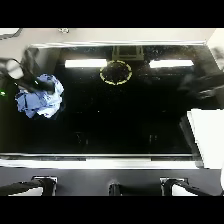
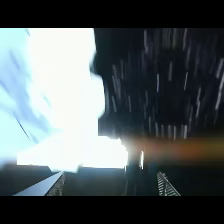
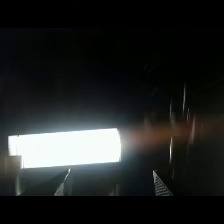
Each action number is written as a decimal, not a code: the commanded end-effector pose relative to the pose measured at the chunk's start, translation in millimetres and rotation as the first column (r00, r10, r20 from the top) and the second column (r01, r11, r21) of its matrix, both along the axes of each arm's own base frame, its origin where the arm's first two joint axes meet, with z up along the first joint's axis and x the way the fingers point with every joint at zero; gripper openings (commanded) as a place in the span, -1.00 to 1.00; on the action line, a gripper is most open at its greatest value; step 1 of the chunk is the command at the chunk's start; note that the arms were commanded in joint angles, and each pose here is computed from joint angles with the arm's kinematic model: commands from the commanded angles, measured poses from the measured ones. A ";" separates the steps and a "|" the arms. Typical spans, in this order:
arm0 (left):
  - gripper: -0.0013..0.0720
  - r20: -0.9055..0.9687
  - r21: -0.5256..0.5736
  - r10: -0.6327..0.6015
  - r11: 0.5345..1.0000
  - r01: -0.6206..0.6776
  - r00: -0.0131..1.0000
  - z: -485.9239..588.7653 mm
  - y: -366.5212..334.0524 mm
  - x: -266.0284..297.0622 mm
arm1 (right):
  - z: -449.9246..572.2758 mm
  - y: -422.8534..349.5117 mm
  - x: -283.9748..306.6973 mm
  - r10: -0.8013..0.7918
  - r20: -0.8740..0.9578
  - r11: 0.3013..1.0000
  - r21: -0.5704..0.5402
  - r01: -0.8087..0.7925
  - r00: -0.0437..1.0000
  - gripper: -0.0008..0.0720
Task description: Fold the shirts.
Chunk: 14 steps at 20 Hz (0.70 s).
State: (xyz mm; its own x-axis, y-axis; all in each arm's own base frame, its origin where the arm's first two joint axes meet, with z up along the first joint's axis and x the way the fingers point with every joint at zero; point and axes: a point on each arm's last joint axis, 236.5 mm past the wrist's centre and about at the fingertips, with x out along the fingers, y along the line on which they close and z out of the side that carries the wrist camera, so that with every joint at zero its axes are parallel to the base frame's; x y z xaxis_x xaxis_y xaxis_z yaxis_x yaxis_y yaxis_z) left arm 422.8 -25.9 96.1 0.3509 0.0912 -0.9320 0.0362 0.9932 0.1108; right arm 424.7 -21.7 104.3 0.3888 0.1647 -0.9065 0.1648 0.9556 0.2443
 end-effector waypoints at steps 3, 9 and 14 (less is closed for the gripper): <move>0.99 -0.130 -0.097 0.019 0.995 -0.032 0.991 -63.1 -28.0 -52.5 | -68.3 96.8 -38.9 0.194 -0.261 0.981 0.064 -0.183 0.946 0.69; 0.99 -0.143 -0.094 0.018 0.995 -0.032 0.990 -64.3 -28.4 -55.1 | -68.8 97.0 -45.1 0.203 -0.285 0.979 0.060 -0.193 0.937 0.69; 0.99 -0.143 -0.094 0.018 0.995 -0.032 0.990 -64.5 -28.4 -55.1 | -68.8 97.0 -45.3 0.203 -0.285 0.979 0.060 -0.194 0.937 0.69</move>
State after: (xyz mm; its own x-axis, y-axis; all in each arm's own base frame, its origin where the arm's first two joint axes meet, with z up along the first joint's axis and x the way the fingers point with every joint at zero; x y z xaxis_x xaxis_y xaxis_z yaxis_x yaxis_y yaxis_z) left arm 368.0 -54.1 32.3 0.2133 0.0077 -0.9770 0.0213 0.9997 0.0125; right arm 380.8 74.2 36.1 0.0747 0.2406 -0.9677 0.0410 0.9689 0.2440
